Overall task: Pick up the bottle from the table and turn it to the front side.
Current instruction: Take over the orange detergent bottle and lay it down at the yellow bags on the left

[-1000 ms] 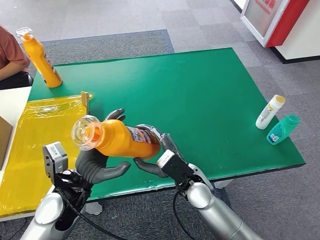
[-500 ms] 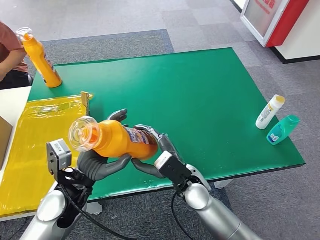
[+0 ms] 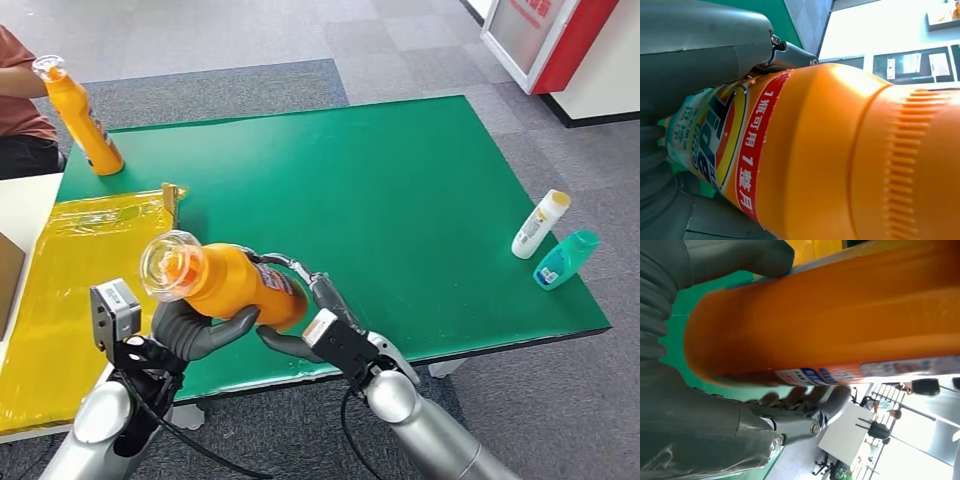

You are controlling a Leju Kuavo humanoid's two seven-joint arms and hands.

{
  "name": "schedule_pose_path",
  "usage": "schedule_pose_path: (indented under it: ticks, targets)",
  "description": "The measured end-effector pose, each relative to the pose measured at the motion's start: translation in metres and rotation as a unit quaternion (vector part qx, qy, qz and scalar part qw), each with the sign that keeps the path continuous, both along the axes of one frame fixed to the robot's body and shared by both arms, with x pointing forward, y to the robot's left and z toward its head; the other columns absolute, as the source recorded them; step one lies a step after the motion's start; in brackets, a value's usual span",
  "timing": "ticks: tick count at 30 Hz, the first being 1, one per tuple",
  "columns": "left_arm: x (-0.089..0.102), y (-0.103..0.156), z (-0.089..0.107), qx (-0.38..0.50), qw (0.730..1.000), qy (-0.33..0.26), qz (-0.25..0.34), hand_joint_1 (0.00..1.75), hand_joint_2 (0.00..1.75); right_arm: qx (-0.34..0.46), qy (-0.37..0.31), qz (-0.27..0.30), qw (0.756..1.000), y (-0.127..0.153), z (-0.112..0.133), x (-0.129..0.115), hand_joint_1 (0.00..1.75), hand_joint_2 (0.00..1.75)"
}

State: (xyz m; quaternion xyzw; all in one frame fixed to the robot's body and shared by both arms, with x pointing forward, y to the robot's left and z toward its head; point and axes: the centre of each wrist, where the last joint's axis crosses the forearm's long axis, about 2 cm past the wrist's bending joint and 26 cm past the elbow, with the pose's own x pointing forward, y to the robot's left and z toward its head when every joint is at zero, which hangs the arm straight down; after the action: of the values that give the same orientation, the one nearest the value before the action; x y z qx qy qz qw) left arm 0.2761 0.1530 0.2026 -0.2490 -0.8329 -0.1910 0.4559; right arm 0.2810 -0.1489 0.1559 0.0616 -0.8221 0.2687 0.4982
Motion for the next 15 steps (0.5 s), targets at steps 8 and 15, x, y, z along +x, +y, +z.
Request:
schedule_pose_path:
  ticks: [8, 15]
  targets:
    - [0.007, 0.021, -0.006, 0.050, 0.997, -0.015, 0.059, 1.75, 1.75, 0.009, 0.011, -0.021, 1.000, -0.008, 0.000, 0.003, 0.00, 1.75]
    - [0.022, 0.055, -0.013, 0.140, 0.981, -0.017, 0.134, 1.75, 1.75, 0.014, 0.017, -0.050, 0.999, -0.023, -0.003, 0.007, 0.00, 1.75]
